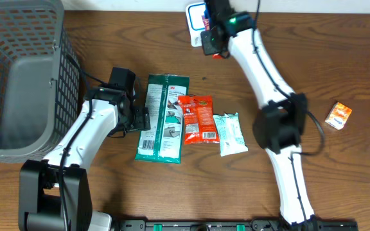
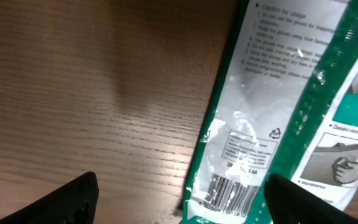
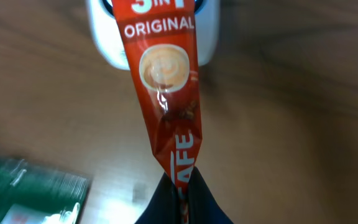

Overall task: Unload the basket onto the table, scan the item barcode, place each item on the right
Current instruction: 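Carry the stick right and lower it beside the orange packet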

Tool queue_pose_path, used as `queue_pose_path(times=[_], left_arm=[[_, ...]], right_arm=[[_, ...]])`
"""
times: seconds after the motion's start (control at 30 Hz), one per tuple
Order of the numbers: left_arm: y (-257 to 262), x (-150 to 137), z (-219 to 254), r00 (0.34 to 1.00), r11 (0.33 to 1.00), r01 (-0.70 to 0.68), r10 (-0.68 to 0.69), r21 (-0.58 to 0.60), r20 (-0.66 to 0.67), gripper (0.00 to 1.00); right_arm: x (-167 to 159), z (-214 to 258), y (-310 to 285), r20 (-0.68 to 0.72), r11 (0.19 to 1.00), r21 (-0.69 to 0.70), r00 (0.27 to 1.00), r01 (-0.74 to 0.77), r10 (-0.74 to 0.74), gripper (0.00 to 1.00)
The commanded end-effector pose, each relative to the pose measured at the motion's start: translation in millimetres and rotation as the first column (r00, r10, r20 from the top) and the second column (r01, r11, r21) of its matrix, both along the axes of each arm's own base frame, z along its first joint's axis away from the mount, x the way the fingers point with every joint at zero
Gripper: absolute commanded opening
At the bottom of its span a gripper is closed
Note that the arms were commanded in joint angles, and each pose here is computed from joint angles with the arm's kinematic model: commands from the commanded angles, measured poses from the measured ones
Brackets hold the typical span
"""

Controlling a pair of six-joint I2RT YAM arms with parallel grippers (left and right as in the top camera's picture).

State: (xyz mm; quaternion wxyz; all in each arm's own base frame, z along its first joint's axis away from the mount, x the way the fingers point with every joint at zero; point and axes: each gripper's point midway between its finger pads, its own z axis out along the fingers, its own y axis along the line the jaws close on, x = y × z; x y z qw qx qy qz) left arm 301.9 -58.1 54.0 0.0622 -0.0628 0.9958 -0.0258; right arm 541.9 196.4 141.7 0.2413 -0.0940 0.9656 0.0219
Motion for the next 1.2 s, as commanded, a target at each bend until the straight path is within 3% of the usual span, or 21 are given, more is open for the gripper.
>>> queue_pose_path(times=[0.0,0.13,0.3,0.47,0.6,0.7,0.87,1.17], left_arm=[[1.4,1.0,1.4,1.0,1.0,-0.005,0.005,0.007,0.004,0.86],[1.4,1.1,1.4,1.0,1.0,-0.004,0.004,0.008,0.004,0.86],[1.4,1.0,1.4,1.0,1.0,-0.004,0.004,0.007,0.004,0.86],[1.4,1.0,1.4,1.0,1.0,-0.004,0.004,0.007,0.004,0.87],[1.4,1.0,1.4,1.0,1.0,-0.005,0.005,0.007,0.004,0.86],[1.4,1.0,1.4,1.0,1.0,-0.004,0.004,0.007,0.004,0.86],[1.5,1.1,1.4,1.0,1.0,-0.005,0.005,0.008,0.004,0.86],[1.4,1.0,1.4,1.0,1.0,-0.005,0.005,0.007,0.004,0.86]], right_arm=[[-44.0,144.5,-22.0,0.192,0.999,0.028,0.981,-0.026,0.02,0.01],[-105.4,188.0,-56.2,0.155,1.0,-0.001,0.988,0.009,-0.009,0.01],[-162.7,187.0,-94.8,-0.004,0.994,-0.031,0.995,0.104,-0.104,0.01],[-164.9,168.0,-114.4,-0.065,0.98,-0.058,0.979,0.19,-0.194,0.01],[-168.4,134.5,-144.0,-0.139,0.936,-0.159,0.932,0.313,-0.335,0.01],[-176.8,98.8,-185.2,-0.173,0.852,-0.317,0.858,0.417,-0.485,0.01],[-187.8,36.4,-240.8,-0.191,0.738,-0.488,0.768,0.466,-0.611,0.01],[-205.3,-73.3,-299.3,-0.18,0.659,-0.517,0.683,0.547,-0.708,0.01]])
